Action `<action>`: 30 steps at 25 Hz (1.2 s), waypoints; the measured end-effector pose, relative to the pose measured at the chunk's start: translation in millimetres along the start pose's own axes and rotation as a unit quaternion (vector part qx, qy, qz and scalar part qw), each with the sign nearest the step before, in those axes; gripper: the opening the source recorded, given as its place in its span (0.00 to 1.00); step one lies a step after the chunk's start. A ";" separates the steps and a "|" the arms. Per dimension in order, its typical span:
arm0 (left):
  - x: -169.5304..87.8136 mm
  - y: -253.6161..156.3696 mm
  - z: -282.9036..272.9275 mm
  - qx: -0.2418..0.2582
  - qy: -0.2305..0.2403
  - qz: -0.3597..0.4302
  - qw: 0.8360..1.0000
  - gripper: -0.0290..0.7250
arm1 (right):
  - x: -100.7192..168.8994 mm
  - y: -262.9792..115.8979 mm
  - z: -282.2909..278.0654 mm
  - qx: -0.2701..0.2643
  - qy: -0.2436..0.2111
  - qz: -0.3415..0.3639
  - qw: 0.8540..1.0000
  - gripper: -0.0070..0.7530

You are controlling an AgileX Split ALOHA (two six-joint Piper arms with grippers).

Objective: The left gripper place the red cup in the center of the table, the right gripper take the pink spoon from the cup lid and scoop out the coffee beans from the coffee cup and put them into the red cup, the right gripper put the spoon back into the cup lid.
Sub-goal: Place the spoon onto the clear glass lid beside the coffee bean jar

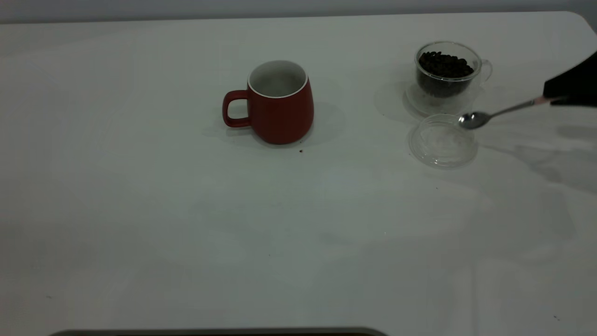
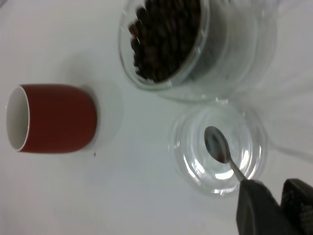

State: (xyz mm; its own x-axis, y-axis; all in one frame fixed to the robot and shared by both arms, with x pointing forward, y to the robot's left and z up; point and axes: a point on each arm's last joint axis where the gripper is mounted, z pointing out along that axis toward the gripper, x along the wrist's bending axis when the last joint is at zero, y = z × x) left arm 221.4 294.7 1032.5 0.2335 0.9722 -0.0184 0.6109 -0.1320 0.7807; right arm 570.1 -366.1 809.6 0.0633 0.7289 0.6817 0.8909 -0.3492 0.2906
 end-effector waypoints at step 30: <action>-0.1 0.0 0.0 0.000 0.000 0.000 1.000 0.71 | -31.2 -6.7 49.8 0.039 0.048 0.091 0.994 0.20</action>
State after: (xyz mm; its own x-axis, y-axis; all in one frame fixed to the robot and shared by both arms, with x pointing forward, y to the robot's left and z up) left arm 221.4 294.6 1032.5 0.2339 0.9721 -0.0190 0.6109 -0.1317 0.7807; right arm 584.5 -357.2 753.0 0.1874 0.5972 0.7799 0.9011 -0.4206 0.1054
